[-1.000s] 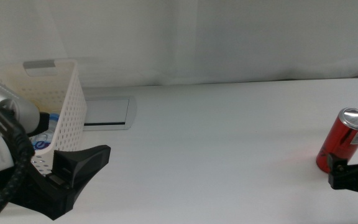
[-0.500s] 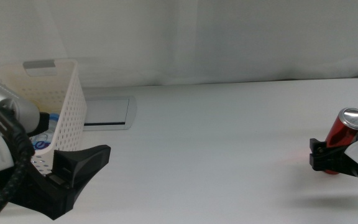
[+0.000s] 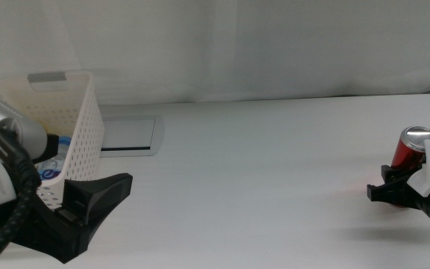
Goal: Use arms to grab the bottles and put them into the dustbin to the left of the table.
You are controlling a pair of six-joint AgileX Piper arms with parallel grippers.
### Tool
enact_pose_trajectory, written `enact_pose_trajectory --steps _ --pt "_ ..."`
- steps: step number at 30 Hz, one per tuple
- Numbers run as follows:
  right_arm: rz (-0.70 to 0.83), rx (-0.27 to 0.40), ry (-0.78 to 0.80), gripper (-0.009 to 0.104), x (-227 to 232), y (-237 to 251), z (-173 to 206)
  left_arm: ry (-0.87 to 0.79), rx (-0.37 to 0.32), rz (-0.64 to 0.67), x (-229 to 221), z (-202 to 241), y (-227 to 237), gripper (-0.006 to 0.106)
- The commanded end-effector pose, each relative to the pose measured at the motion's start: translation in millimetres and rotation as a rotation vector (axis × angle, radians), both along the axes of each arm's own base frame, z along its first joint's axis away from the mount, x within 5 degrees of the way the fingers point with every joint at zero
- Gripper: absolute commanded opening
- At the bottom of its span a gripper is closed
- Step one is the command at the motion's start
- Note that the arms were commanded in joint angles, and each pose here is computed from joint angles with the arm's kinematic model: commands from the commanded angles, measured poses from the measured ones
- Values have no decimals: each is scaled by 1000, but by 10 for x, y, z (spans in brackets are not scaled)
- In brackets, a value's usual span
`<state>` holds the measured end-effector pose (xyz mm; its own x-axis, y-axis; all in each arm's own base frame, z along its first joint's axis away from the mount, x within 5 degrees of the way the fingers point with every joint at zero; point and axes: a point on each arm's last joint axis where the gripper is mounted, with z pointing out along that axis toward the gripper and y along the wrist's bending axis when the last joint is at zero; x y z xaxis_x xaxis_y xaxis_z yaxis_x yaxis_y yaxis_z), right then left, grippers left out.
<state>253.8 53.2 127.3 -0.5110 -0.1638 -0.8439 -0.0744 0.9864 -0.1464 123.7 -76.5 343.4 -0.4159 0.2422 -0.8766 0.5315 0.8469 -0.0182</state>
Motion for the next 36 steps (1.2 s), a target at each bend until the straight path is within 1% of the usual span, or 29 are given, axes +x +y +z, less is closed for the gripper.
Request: enact_pose_trajectory --steps 1,8,9,13,15,16,18,19,22,25,26,28,30,33,36 --pt "17 -20 -9 -2 22 9 -10 -1 -11 -3 -4 -2 -9 90" --pt "75 -46 -93 -2 58 45 56 -1 -11 -3 -4 -2 -9 90" --pt "83 -38 -103 -2 58 54 75 -1 -11 -3 -4 -2 -9 90" --pt "96 53 -135 -2 51 145 212 -1 -11 -3 -4 -2 -9 90" --pt "136 78 -163 -2 37 240 311 -1 -11 -3 -4 -2 -9 89" --pt "217 83 -201 -2 7 388 415 -3 -8 -5 -4 -2 -9 89" --pt "275 97 -233 -2 -12 540 504 -3 -8 -5 -4 -2 -9 89" --pt "332 112 -255 -2 -40 706 566 -3 -8 -5 -4 -2 -9 89" --pt "418 153 -242 -2 -97 985 625 -3 -8 -5 -4 -2 -9 89" --pt "489 176 -231 -2 -156 1208 685 -3 -8 -5 -4 -2 -9 89" --pt "502 195 -221 -2 -181 1265 681 -3 -8 -5 -4 -2 -9 89" --pt "524 197 -194 -2 -211 1347 623 -3 -8 -5 -4 -2 -9 89" --pt "522 216 -131 -2 -233 1408 485 -3 -8 -5 -4 -2 -9 89" --pt "545 185 -60 -2 -268 1497 255 -3 -8 -5 -4 -2 -9 89" --pt "571 174 -55 -2 -293 1579 147 -3 -8 -5 -4 -2 -9 89"
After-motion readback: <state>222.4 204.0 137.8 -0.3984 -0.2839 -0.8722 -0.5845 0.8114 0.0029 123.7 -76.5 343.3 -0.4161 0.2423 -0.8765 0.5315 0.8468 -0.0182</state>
